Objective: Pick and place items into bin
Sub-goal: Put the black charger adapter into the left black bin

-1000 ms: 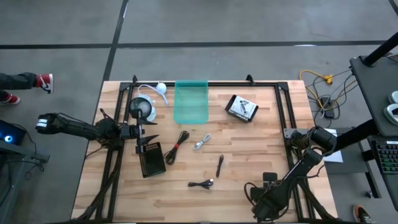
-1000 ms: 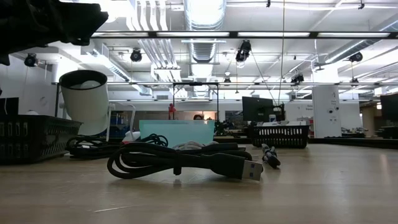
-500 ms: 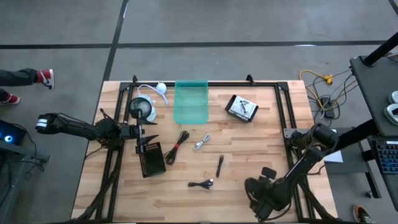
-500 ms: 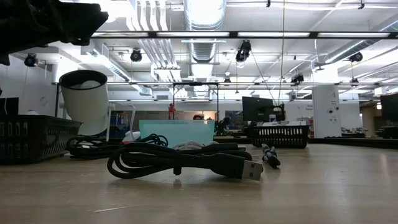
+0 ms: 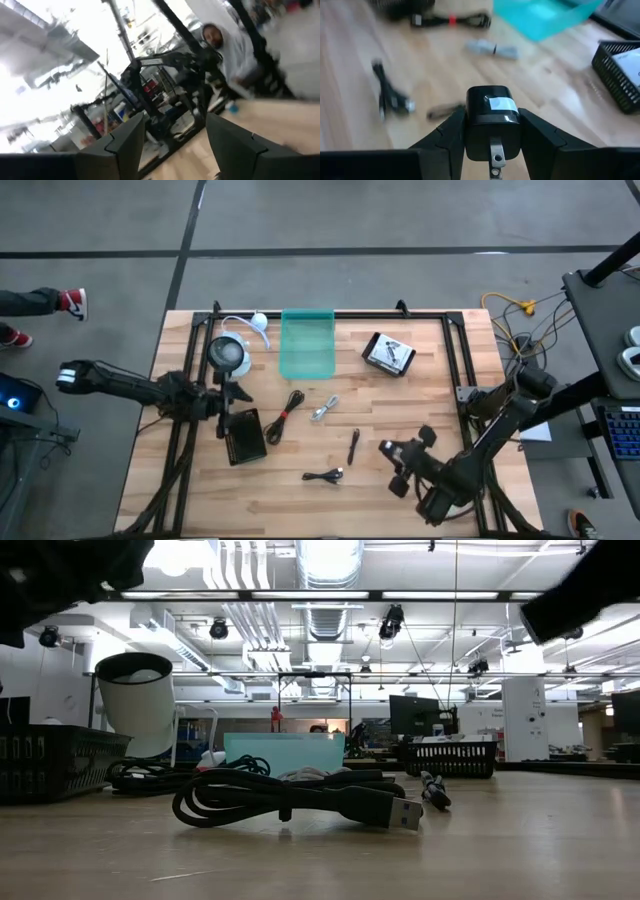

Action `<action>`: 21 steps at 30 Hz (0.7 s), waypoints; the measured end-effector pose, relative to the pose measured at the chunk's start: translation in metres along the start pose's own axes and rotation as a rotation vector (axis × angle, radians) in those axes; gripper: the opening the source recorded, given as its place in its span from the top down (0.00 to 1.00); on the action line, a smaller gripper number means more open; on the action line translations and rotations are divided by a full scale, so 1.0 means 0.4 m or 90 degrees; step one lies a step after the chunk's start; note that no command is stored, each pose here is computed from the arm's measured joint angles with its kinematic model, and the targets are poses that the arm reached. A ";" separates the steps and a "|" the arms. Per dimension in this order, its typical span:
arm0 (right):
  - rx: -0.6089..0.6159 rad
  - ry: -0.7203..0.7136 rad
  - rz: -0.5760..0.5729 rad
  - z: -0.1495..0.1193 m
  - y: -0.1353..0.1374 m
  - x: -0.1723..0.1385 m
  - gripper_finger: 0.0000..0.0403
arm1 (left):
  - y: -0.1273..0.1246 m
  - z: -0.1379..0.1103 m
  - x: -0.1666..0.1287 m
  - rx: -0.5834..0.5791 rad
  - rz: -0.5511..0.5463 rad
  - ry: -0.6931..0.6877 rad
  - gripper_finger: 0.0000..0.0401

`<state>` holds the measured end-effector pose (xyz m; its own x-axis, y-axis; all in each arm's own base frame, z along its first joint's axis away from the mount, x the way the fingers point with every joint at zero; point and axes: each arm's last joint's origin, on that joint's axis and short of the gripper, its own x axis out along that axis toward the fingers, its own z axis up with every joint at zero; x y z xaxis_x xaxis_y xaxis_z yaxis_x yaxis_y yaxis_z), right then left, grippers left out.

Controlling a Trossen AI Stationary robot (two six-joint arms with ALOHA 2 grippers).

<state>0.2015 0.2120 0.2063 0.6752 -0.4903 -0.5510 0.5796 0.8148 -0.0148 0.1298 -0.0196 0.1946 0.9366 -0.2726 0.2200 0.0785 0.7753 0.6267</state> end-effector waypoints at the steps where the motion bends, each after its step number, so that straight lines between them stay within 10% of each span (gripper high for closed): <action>1: 0.026 -0.019 -0.001 0.005 -0.008 0.001 0.66 | -0.003 -0.004 0.003 0.032 -0.006 0.006 0.51; 8: 0.215 -0.065 -0.019 0.054 -0.059 0.034 0.66 | -0.013 -0.025 0.035 0.195 -0.028 0.019 0.51; 21: 0.165 -0.140 0.077 0.197 -0.027 0.073 0.66 | -0.003 -0.055 0.196 0.295 -0.051 0.026 0.51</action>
<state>0.2509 0.1643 0.2562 0.8121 -0.4727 -0.3422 0.5664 0.7797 0.2669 0.2108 -0.0292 0.1948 0.9471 -0.2919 0.1331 -0.0004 0.4139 0.9103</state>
